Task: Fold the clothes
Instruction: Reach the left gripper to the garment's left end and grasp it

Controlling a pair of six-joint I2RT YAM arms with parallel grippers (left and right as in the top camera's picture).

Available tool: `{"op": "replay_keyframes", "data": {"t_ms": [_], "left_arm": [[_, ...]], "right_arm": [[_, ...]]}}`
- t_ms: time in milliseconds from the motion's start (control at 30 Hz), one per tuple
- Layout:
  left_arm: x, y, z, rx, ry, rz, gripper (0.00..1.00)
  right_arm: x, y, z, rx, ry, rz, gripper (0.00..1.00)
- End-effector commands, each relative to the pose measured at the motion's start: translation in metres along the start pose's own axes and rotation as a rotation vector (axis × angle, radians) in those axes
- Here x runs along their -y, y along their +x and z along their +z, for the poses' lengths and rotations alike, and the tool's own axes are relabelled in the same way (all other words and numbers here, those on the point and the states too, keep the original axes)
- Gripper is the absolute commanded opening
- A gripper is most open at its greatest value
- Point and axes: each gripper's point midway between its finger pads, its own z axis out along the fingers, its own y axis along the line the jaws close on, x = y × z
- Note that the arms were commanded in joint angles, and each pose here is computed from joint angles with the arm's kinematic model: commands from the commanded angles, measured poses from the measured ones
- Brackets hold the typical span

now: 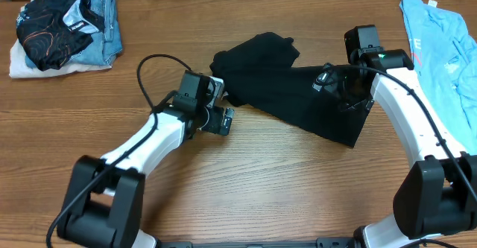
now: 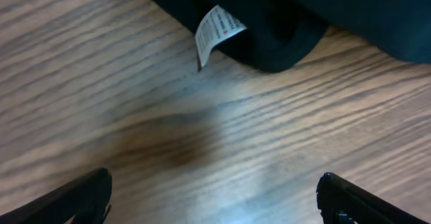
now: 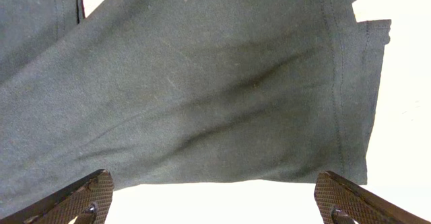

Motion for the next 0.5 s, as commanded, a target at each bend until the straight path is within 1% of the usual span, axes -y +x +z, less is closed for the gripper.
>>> {"op": "replay_keyframes", "data": {"t_ms": [0, 200, 467], "left_arm": [[0.008, -0.014, 0.003, 0.045, 0.005, 0.126, 1.00], [0.026, -0.033, 0.010, 0.130, 0.021, 0.241, 1.00], [0.033, -0.038, 0.030, 0.161, 0.013, 0.263, 1.00]], "right_arm": [[0.001, -0.001, 0.001, 0.004, -0.002, 0.008, 1.00], [0.000, -0.002, 0.001, 0.004, -0.003, 0.007, 1.00], [0.004, -0.003, 0.001, 0.016, 0.016, 0.007, 1.00]]}}
